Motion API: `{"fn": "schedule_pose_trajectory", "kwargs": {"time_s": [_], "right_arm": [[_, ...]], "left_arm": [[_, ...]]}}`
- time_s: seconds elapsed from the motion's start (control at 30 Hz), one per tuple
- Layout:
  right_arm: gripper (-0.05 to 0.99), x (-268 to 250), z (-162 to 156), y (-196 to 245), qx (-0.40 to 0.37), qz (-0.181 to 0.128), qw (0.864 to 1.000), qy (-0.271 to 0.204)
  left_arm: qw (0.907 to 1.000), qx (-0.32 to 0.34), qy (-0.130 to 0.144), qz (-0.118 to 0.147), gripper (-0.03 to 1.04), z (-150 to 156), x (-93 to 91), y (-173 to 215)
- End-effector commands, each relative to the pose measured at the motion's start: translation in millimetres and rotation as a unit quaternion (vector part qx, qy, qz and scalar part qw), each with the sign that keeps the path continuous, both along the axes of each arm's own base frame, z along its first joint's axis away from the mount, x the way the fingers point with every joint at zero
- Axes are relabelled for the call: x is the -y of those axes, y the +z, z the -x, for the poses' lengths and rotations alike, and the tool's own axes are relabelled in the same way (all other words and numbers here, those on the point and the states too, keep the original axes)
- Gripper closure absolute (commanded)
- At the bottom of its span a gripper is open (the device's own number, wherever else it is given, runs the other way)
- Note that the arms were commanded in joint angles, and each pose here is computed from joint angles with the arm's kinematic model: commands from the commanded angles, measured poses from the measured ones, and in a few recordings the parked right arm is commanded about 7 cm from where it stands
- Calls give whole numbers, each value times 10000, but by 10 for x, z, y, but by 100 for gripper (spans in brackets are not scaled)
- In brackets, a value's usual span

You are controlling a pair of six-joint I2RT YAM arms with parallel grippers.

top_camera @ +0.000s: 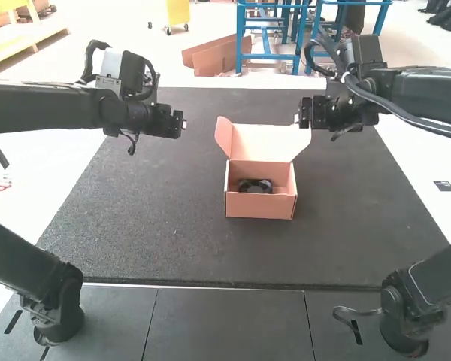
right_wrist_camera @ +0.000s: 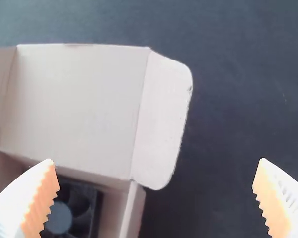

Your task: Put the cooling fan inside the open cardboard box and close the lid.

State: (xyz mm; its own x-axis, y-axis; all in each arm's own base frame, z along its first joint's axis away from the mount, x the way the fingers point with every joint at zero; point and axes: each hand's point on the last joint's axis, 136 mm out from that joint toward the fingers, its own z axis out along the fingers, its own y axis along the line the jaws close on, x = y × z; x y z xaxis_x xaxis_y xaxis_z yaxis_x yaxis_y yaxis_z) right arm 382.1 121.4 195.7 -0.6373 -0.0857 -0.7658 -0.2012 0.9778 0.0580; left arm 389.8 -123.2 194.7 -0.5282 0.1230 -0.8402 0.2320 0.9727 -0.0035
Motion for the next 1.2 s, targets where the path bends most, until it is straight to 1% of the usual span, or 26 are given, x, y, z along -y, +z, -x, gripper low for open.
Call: {"fn": "schedule_pose_trajectory", "kwargs": {"time_s": [0.0, 0.27, 0.67, 0.87, 0.97, 1.17], "right_arm": [[3, 85, -172, 87, 109, -20, 9998, -153], [3, 137, -408, 22, -12, -141, 9995, -293], [3, 138, -605, 21, -85, -382, 9985, -384], [3, 151, -681, 43, -97, -490, 9978, -434], [3, 162, -697, 55, -111, -539, 9975, -435], [3, 209, -708, 61, -140, -595, 9970, -474]], "left_arm": [[9996, 257, 102, 101, 5, -170, 11, 206], [9995, 255, 126, 141, 5, -444, 107, 163], [9996, 183, 138, 150, 5, -840, 254, 50], [9998, 84, 107, 130, 5, -964, 328, -28], [9999, 9, 15, 155, 5, -987, 387, -71], [9983, -231, -428, 317, 5, -916, 673, -168]]}}
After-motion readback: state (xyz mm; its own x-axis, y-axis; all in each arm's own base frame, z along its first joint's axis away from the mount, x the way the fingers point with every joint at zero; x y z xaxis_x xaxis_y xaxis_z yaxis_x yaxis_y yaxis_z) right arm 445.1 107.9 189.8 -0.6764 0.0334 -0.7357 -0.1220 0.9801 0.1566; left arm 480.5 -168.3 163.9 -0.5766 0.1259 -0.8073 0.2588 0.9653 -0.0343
